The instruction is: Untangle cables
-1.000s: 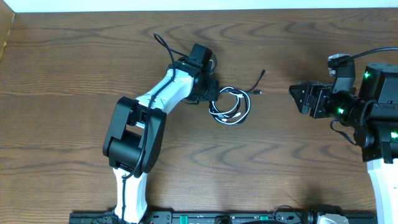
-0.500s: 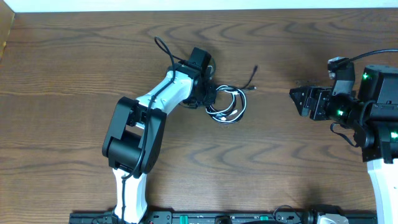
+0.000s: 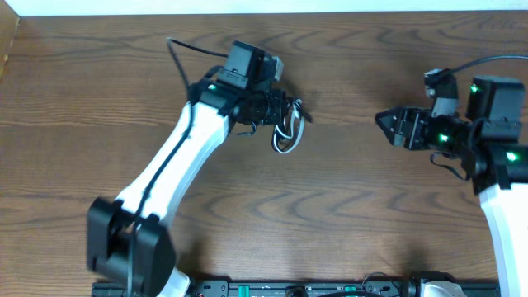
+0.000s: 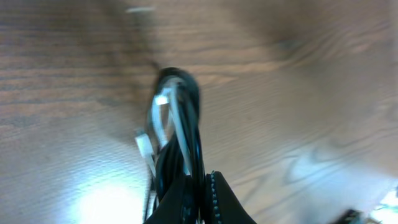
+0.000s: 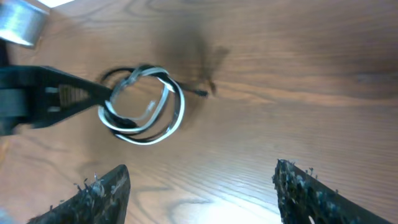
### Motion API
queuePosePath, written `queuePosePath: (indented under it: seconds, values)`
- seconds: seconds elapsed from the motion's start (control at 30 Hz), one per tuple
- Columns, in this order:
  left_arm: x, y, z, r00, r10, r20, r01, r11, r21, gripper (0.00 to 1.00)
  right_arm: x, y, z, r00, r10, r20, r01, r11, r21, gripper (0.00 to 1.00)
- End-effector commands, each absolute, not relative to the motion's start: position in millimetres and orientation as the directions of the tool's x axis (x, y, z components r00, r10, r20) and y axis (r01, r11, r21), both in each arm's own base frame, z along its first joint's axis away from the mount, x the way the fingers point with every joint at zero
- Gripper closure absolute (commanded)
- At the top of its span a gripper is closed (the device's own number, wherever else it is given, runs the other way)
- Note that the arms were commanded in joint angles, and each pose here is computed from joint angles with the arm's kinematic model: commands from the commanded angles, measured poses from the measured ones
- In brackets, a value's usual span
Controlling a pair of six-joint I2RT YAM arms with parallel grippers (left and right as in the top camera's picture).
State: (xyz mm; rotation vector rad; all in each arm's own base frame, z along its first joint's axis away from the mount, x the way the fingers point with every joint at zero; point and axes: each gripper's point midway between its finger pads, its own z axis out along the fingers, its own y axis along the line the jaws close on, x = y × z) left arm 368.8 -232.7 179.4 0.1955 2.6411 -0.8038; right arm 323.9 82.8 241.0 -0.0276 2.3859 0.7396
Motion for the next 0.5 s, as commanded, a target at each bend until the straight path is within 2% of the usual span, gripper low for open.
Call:
queuePosePath:
  seconds: [0.0,0.1,0.3,0.47]
  values:
    - [364.0,-239.4,203.4,-0.926,-0.029,-0.377,0.213,0.784,-0.583,0.93,332.0,115.0,247.7,-0.829,0.180,-0.529,-0.235,0.746,0.623,0.30]
    - [362.4,-247.9,215.2,-0.938,-0.073,-0.339,0.182,0.730,-0.659,0.93,339.1,148.3,249.6,-0.836,0.133,-0.533,-0.320,0.669,0.670,0.31]
    - [372.0,-247.5,237.3,-0.951,-0.161,-0.263,0.112,0.612,-0.783,0.92,340.1,190.8,233.3,-0.830,0.008,-0.557,-0.431,0.624,0.652,0.30]
    - [381.4,-236.7,260.0,-0.959,-0.216,-0.181,0.055,0.486,-0.872,0.92,330.2,214.6,237.3,-0.746,-0.122,-0.655,-0.611,0.515,0.601,0.32]
